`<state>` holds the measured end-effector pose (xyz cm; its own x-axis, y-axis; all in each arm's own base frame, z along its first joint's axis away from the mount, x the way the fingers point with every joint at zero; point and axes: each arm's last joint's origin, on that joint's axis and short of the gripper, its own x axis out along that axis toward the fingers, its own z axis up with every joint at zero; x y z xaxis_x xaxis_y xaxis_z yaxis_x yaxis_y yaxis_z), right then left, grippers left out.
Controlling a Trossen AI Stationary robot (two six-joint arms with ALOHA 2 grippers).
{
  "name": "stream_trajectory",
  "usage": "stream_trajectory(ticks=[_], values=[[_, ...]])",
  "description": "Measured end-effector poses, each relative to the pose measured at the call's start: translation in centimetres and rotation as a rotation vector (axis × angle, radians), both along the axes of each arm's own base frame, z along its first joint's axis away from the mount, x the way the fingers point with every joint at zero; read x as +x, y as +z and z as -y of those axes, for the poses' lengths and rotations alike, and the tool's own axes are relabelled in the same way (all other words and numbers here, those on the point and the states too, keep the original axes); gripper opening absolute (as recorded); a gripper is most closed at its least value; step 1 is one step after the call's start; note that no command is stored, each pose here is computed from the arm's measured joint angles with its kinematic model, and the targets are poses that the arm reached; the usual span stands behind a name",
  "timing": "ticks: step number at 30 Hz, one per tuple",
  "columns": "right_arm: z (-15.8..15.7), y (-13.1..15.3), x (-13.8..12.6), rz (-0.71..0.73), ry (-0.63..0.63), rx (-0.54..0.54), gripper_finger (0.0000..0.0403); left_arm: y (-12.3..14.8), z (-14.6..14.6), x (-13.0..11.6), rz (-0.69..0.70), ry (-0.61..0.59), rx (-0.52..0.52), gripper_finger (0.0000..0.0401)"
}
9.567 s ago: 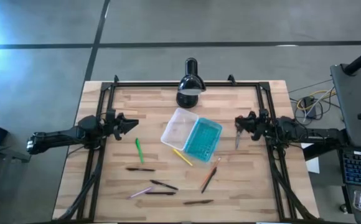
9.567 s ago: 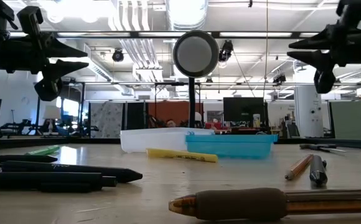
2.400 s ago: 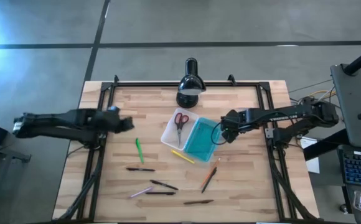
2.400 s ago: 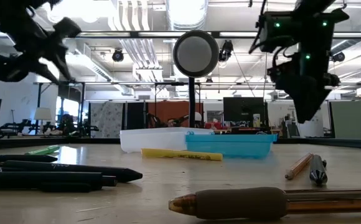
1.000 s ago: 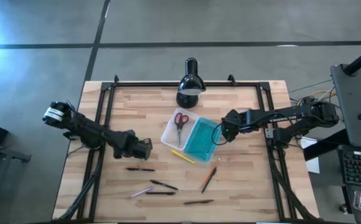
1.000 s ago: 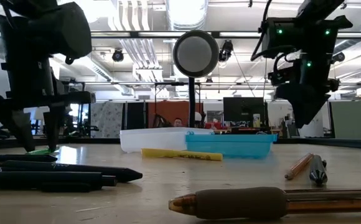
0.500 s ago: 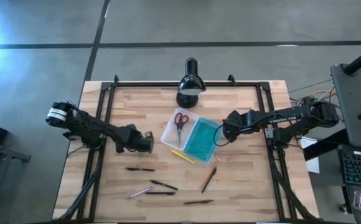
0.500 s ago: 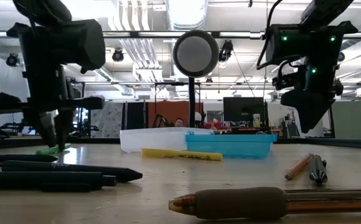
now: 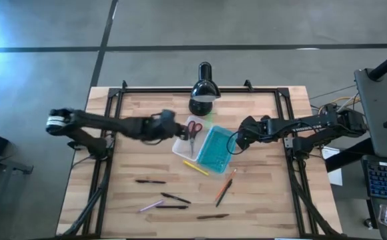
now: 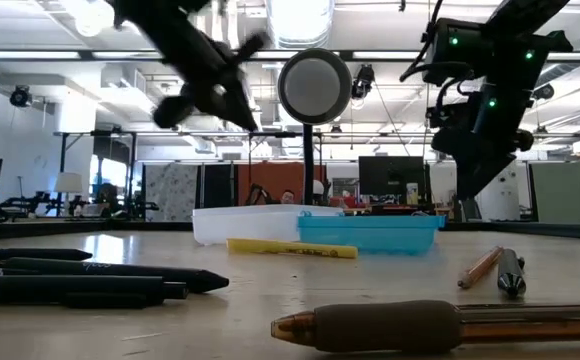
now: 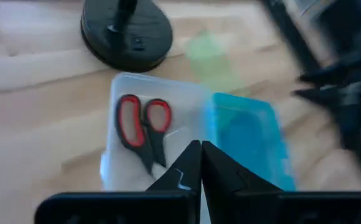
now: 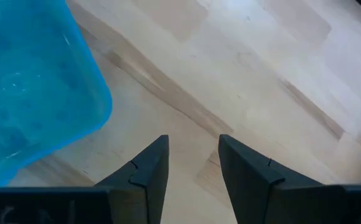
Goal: Pick & place school supplies into a supply box
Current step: Put the green pen into the supply box
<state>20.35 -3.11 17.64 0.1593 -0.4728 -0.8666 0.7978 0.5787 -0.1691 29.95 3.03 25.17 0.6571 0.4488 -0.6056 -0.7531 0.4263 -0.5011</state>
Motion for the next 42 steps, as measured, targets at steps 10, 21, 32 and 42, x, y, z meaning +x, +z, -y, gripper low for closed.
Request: stream_trajectory(ticks=[10,21,32,42], values=[[-0.2,0.2,-1.5,-0.026,-0.165,0.043,0.0118,-3.5,-2.7,4.3,-0.37,-0.106,-0.059,0.0003],[-0.3,5.8,-7.9,0.385,-0.544,-0.223,0.0118,-1.7,-2.9,3.8,-0.317,-0.05,0.018,0.0001],[4.2,4.4,-4.4,0.13,-0.243,0.06,0.0159,-0.7,-2.7,3.2,-0.291,-0.077,-0.023,0.0045],[12.5,3.7,-1.0,-0.263,-0.181,0.153,0.0225,0.9,-0.6,1.6,-0.304,-0.08,-0.033,0.0091]])
